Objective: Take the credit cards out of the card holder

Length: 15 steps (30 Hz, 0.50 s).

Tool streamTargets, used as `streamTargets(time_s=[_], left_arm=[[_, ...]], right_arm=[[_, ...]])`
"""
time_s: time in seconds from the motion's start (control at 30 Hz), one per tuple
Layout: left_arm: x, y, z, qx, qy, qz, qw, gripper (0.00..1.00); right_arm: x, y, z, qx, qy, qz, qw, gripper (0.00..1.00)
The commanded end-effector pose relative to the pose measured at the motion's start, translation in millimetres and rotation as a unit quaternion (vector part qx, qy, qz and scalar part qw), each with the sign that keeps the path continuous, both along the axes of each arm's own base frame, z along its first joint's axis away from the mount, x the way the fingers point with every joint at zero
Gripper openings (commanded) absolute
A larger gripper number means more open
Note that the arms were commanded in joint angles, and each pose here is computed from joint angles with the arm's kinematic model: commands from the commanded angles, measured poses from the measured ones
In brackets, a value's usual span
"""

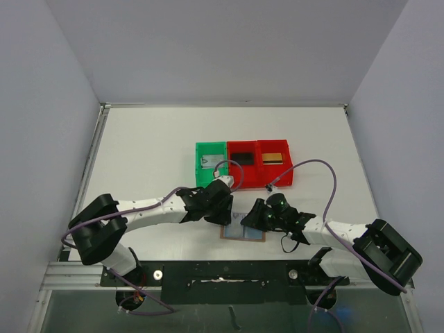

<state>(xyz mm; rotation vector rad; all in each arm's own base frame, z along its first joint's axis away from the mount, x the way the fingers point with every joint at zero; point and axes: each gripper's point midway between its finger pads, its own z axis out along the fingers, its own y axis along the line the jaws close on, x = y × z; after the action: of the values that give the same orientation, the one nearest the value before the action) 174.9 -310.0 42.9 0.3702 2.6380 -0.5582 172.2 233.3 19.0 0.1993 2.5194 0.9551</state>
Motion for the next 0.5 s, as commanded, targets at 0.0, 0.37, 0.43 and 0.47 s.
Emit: streamTargets(time_s=[0.0, 0.37, 0.43, 0.47], left_arm=[[7, -24, 33, -0.057, -0.027, -0.015, 0.998, 0.35], [-6, -27, 1, -0.047, 0.013, -0.03, 0.998, 0.19], [-9, -27, -5, -0.045, 0.023, -0.031, 0.998, 0.18], [-11, -27, -7, -0.044, 0.027, -0.032, 0.998, 0.17]], right_arm=[[8, 1, 7, 0.007, -0.019, -0.016, 1.0, 0.22], [8, 6, 13, 0.027, -0.024, -0.013, 0.999, 0.25], [8, 7, 14, 0.032, -0.023, -0.014, 0.999, 0.26], [8, 8, 15, 0.034, -0.022, -0.014, 0.999, 0.26]])
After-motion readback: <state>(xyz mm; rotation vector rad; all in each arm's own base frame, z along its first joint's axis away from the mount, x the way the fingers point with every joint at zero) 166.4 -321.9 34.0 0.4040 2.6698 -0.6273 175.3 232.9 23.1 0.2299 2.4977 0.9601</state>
